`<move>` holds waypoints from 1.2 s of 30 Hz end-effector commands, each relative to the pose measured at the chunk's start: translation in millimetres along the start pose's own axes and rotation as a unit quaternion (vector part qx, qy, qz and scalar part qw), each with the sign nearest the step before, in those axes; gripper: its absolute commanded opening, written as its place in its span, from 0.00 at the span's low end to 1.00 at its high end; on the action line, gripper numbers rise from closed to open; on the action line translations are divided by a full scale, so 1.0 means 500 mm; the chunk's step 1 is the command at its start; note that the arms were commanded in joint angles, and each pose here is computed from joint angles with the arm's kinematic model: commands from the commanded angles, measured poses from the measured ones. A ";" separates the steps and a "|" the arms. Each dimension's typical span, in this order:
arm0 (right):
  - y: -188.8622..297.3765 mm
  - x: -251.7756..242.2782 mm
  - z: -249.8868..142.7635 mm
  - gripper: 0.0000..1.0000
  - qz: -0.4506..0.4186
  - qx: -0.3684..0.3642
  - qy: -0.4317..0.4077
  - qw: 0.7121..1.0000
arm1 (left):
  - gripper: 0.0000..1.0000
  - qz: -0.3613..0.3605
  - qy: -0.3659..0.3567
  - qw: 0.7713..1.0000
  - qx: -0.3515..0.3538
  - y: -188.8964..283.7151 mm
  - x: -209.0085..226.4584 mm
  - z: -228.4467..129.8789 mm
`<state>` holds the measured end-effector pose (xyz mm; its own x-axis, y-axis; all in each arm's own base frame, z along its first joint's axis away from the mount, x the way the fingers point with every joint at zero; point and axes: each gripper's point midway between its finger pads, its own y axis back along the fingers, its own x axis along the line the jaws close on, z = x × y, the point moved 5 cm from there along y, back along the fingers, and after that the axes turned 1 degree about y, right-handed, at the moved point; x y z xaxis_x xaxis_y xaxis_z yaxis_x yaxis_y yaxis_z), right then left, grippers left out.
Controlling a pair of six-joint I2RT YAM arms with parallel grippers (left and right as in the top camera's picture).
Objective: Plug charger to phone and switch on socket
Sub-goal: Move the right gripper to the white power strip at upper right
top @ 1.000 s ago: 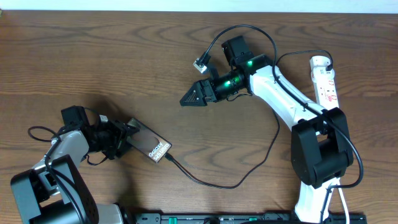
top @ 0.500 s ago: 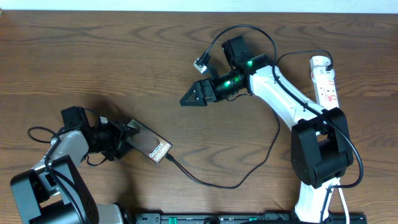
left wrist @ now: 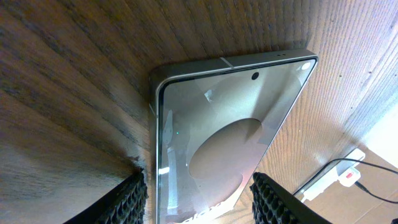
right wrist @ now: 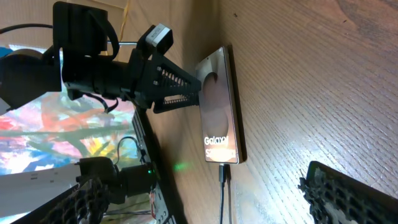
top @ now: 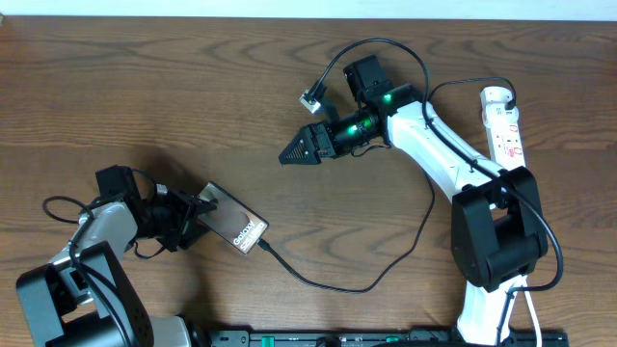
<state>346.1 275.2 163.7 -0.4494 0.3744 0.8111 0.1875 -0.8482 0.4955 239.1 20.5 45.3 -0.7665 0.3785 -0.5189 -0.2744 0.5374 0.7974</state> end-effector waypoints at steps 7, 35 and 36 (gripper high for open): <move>0.014 -0.014 0.009 0.98 -0.025 -0.008 -0.003 1.000 | 0.61 0.101 -0.014 0.994 -0.049 -0.002 0.062 0.016; 0.719 -0.180 -0.070 0.99 -0.479 -0.200 -0.258 0.815 | 0.89 -0.153 -0.253 0.941 -0.165 0.187 -0.151 -0.068; 0.744 -0.190 -0.082 0.99 -0.483 -0.212 -0.266 0.807 | 0.89 -0.150 -0.250 0.942 -0.165 0.187 -0.149 -0.067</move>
<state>427.0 -50.0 249.2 0.1676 0.9567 0.2379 -0.3512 -0.1676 0.9212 253.0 16.6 171.1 -0.2824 0.5858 -0.7596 -0.6710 0.4453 0.5929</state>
